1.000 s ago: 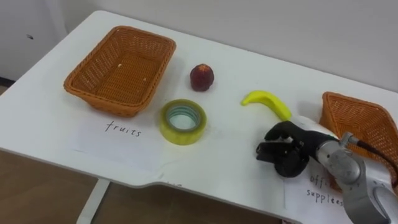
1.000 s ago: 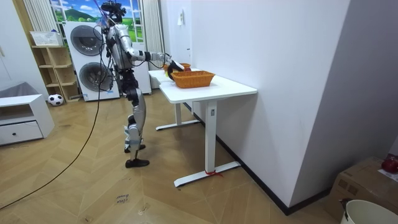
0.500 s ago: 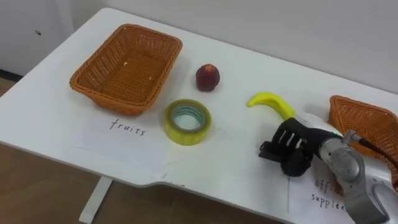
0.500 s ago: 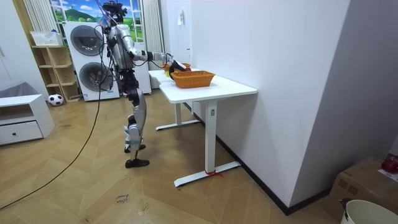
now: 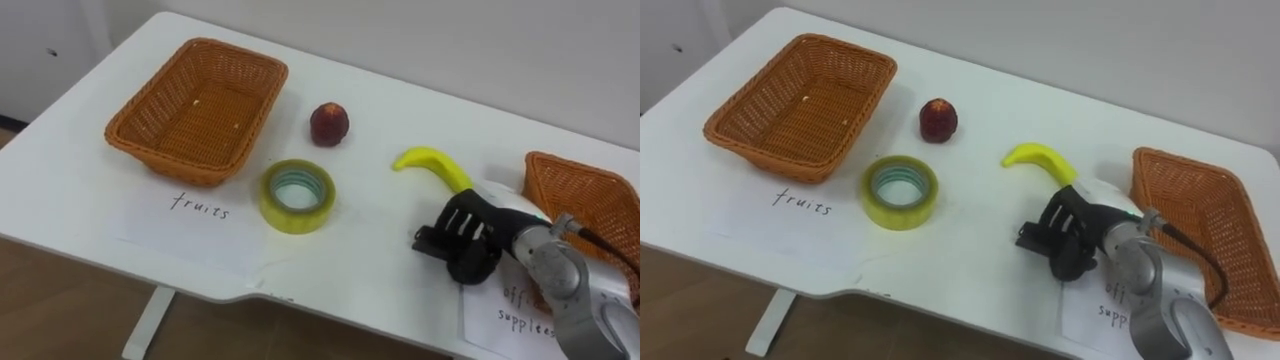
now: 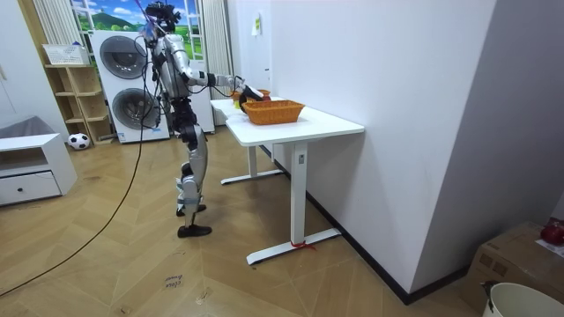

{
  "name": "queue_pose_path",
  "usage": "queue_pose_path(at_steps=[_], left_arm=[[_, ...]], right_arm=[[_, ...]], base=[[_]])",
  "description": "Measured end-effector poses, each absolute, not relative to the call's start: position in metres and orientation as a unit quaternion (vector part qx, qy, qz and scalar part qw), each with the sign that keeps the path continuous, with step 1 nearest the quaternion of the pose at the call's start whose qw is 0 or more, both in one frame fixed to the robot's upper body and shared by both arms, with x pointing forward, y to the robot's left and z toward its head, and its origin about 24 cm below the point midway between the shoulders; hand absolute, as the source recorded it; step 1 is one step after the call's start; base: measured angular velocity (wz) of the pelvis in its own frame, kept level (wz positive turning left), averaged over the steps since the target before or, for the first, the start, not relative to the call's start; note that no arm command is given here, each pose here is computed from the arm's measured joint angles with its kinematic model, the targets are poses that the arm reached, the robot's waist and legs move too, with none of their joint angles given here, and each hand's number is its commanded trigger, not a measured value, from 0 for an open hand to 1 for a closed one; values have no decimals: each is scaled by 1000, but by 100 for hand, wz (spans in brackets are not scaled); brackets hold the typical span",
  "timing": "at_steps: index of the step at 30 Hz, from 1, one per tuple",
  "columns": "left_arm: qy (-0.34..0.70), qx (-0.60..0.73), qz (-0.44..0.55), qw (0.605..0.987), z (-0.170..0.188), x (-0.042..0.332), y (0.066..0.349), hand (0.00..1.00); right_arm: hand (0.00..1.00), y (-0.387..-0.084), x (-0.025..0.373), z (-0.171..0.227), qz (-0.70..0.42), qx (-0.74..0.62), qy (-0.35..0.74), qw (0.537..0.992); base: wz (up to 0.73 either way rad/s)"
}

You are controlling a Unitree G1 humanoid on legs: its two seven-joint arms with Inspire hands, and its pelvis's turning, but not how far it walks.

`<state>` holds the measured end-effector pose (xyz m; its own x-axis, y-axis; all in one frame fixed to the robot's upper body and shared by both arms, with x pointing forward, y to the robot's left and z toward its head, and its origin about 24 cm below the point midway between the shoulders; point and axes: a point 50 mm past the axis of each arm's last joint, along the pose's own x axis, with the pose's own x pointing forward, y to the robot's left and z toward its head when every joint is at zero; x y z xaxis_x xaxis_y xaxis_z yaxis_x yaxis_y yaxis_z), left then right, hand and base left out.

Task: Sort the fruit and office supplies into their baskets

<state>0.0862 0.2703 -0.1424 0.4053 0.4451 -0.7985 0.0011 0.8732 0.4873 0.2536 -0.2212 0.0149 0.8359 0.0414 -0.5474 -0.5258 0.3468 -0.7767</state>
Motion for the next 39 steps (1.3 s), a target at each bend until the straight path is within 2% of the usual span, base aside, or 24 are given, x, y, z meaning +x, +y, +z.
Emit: queue_pose_path(at_steps=[8,14,28,39], left_arm=[[540,204,143,804,-145,76,268,0],[546,197,150,800,-146,66,271,0],[561,184,166,790,-149,49,272,0],[580,169,176,777,-152,32,269,0]], right_arm=[[100,-207,257,41,202,-487,165,834],[100,-215,261,68,176,-443,109,872],[100,-226,268,125,80,-466,-6,881],[100,-236,269,137,33,-460,-28,887]], base=[[-7],[1],[-1],[0]])
